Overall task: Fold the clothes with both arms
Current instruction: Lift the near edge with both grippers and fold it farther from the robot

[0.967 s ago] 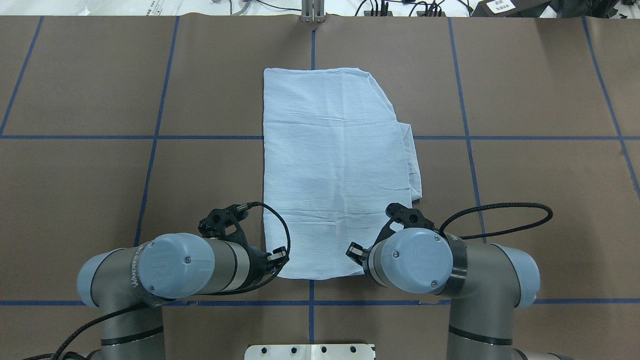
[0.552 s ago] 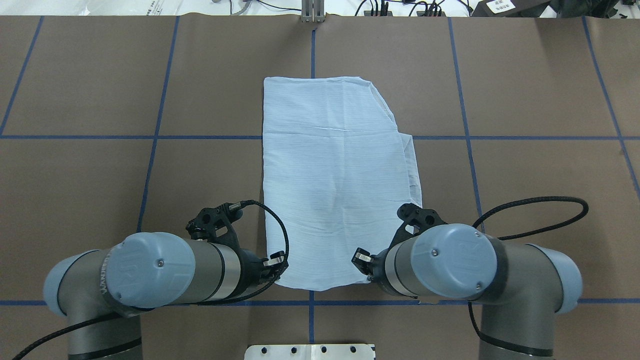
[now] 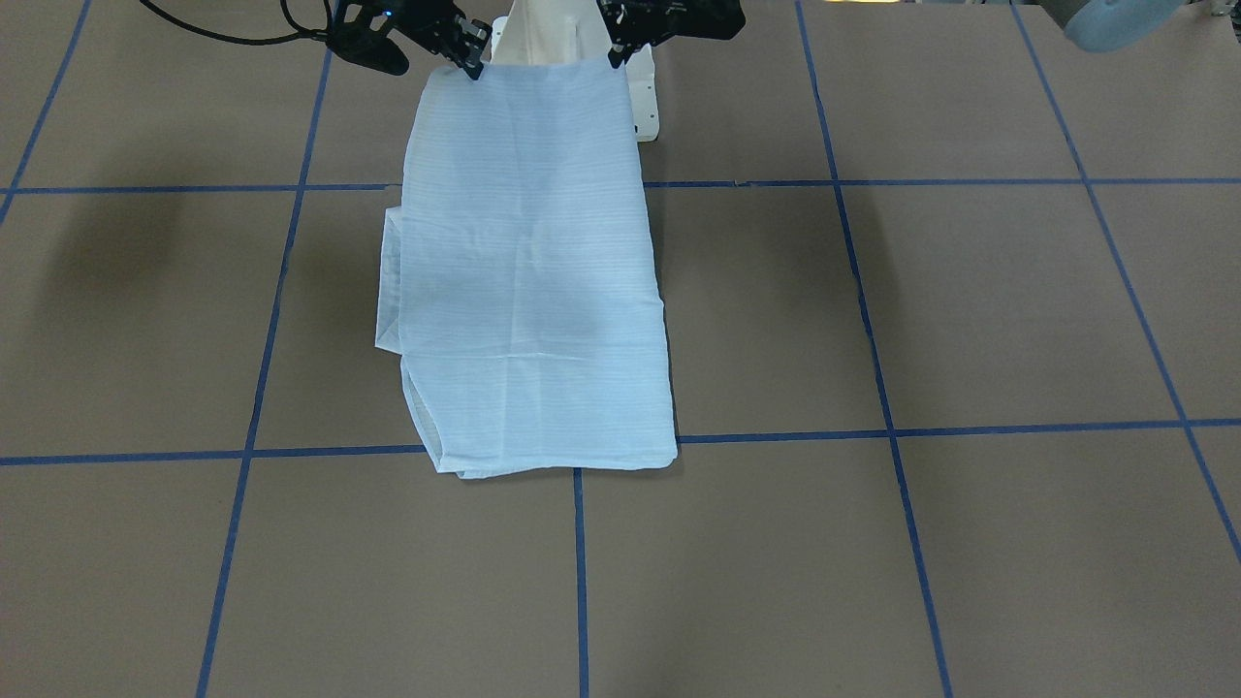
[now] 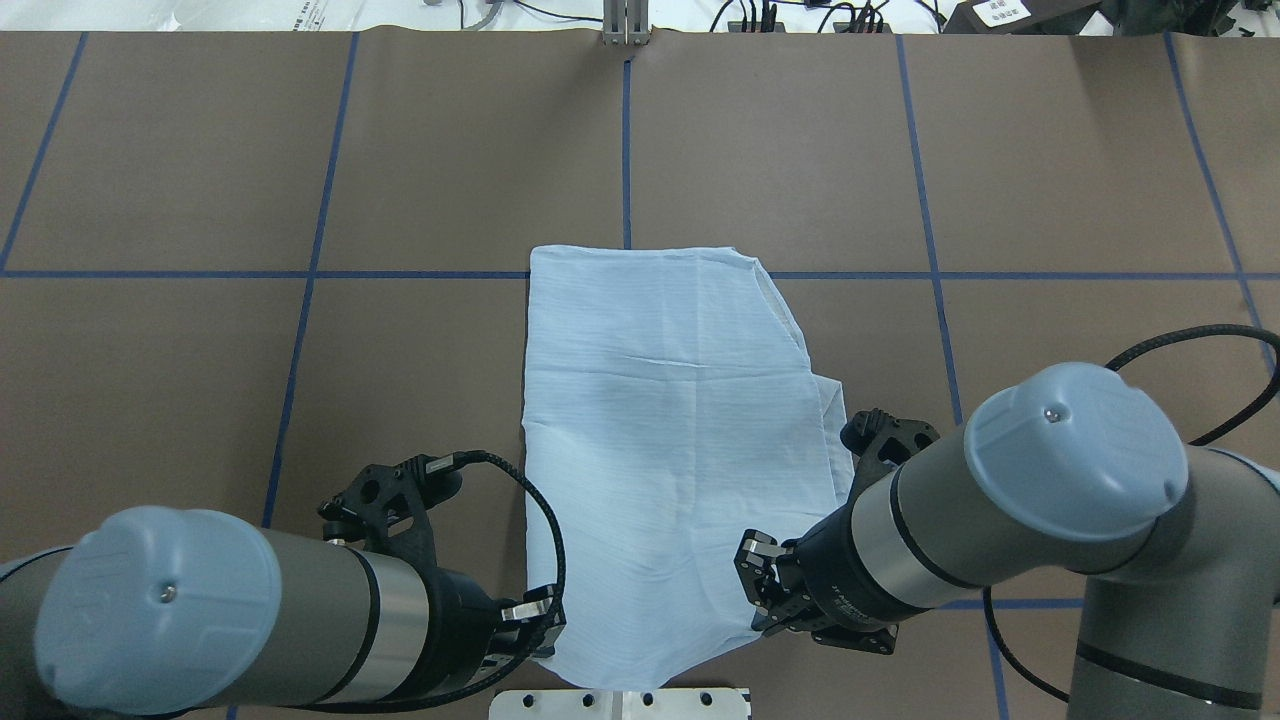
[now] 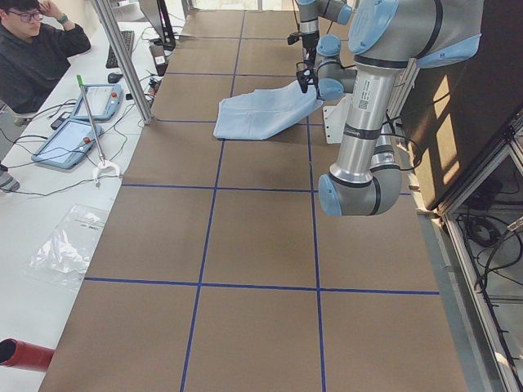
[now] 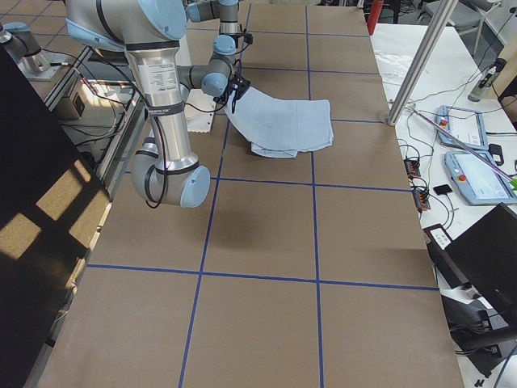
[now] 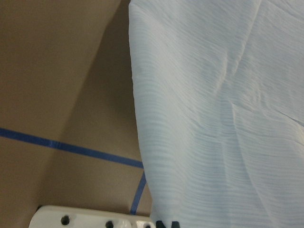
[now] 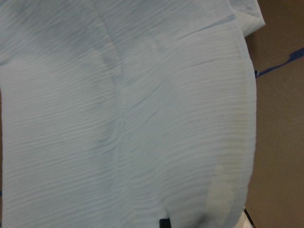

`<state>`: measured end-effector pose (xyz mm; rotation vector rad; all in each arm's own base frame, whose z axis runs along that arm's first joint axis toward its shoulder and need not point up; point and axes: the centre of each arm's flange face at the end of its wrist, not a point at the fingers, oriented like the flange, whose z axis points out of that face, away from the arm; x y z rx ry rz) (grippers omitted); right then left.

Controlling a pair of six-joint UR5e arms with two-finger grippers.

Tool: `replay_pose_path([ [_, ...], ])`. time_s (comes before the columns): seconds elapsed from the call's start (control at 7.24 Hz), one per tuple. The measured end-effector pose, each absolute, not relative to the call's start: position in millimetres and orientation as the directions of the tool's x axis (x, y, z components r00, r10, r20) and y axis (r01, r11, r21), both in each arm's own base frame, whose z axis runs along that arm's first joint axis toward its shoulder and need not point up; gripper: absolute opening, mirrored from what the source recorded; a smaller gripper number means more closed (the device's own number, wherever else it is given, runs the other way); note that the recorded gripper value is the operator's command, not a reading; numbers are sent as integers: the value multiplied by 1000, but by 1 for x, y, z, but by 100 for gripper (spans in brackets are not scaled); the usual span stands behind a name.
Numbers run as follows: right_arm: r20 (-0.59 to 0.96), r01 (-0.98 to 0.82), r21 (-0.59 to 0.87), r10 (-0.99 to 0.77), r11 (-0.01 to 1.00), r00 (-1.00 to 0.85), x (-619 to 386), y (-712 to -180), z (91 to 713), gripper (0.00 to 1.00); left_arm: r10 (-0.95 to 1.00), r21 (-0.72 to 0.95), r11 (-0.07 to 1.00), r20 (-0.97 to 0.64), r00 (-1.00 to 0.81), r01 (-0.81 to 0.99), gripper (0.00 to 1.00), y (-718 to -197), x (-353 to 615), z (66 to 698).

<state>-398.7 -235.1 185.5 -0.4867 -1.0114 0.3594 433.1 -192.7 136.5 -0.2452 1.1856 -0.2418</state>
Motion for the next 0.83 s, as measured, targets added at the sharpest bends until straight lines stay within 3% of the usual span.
replay_pose_path([
  [0.28, 709, -102, -545, 522, 832, 473, -398, -271, 189, 0, -310, -310, 949, -871, 382, 62, 0, -198, 436, 140],
  [0.83, 731, -221, -425, 477, 878, 488, -421, -399, 210, 0, -291, -228, 949, -900, 323, 218, 0, -327, 434, 162],
])
